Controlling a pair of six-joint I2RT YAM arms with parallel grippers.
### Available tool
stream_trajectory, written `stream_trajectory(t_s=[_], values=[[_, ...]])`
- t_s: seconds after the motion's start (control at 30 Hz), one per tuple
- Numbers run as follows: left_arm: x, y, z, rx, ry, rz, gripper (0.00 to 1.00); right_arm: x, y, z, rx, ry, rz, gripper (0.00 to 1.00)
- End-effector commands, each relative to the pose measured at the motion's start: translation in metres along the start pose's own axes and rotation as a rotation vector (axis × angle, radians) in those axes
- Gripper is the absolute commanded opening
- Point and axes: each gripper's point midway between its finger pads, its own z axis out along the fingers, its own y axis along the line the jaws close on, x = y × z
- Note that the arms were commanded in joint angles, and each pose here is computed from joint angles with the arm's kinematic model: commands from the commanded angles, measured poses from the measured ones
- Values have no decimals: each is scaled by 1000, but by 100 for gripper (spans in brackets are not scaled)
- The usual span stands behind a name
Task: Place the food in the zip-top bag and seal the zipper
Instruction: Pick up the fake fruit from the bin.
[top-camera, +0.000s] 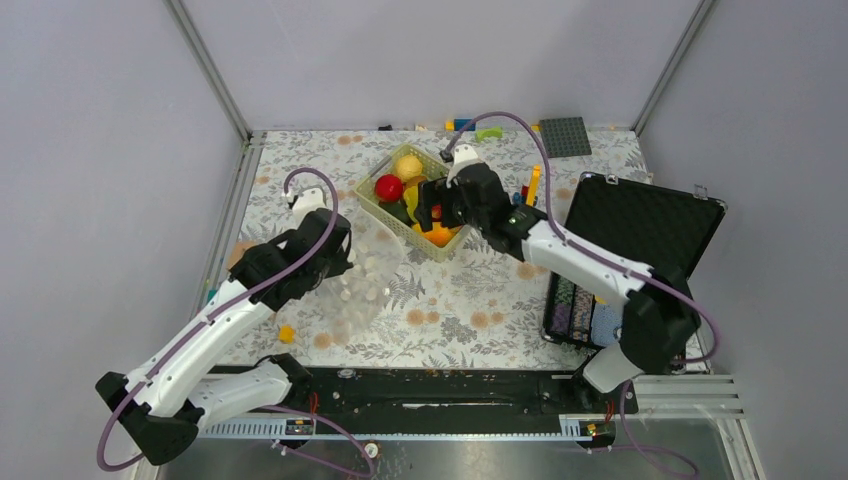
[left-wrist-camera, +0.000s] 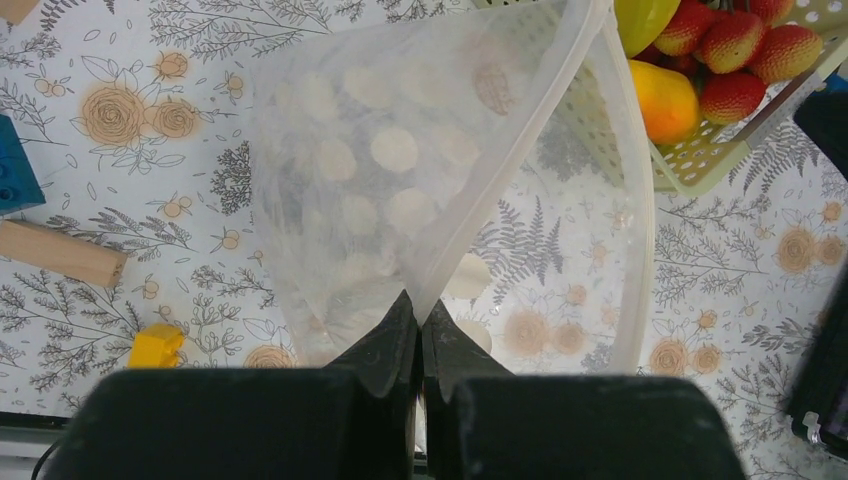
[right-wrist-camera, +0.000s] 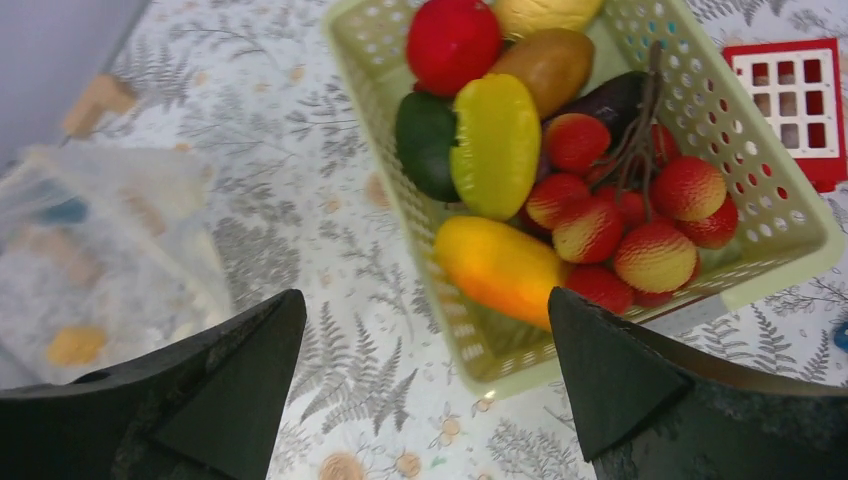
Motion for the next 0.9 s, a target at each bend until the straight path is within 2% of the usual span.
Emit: stream_trajectory(t_s=[0.0, 0.33, 0.53, 0.87], values=[[-12, 0, 0, 3, -68, -57, 0, -10, -29, 25, 126, 51, -2, 100], [-8, 4, 5, -19, -76, -75, 0, -9, -58, 87, 235, 171, -68, 100], [-7, 9, 7, -36, -85, -80, 0, -14, -67, 116, 279, 168, -126, 100], [-4, 11, 8, -38, -86, -91, 0, -6, -68, 154, 274, 193, -129, 99]])
